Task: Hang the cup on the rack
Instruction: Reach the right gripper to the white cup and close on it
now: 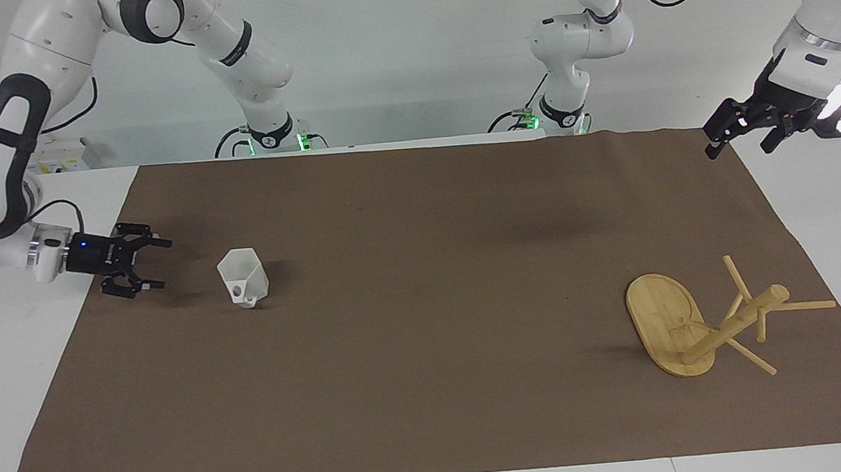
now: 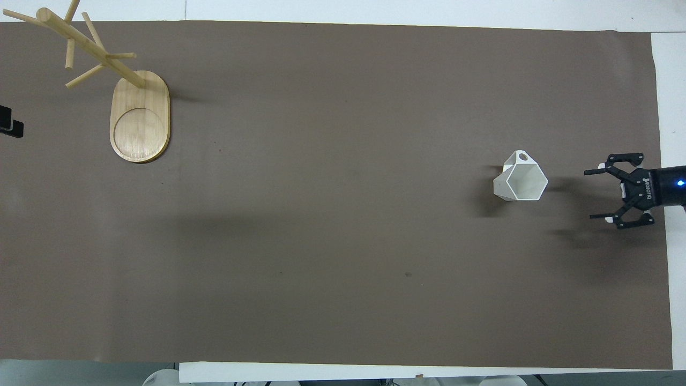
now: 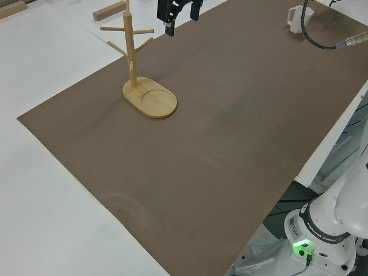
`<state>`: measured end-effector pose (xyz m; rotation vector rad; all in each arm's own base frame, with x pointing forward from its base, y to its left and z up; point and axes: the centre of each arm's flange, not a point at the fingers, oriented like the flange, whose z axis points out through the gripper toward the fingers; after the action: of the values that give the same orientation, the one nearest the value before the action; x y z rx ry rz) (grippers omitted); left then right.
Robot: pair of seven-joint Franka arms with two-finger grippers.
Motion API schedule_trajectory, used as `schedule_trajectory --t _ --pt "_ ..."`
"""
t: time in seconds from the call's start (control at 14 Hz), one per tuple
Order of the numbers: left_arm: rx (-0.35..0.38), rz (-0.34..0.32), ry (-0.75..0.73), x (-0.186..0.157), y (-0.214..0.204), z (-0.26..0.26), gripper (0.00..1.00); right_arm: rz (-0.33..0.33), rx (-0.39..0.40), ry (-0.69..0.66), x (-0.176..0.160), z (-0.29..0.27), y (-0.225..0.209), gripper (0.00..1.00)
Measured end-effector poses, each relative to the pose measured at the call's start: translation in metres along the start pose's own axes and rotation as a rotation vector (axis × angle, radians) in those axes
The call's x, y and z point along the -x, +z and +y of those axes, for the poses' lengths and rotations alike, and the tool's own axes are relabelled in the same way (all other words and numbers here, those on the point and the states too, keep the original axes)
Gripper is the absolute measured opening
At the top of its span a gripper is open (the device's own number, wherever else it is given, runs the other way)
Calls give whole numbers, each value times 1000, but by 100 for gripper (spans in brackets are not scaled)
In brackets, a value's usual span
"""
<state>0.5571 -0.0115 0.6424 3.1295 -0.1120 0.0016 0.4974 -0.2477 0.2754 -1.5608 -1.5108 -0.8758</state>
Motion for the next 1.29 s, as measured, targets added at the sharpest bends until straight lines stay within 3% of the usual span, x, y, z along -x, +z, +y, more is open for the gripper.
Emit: schedule_trajectory --t 0.14,0.5,1.29 --pt "0 0 0 0 0 0 100 89 36 -31 11 -11 26 100" --pt "0 0 0 0 0 0 100 218 77 -49 41 -7 73 100" --pt "0 0 0 0 0 0 100 269 73 -115 28 17 109 100"
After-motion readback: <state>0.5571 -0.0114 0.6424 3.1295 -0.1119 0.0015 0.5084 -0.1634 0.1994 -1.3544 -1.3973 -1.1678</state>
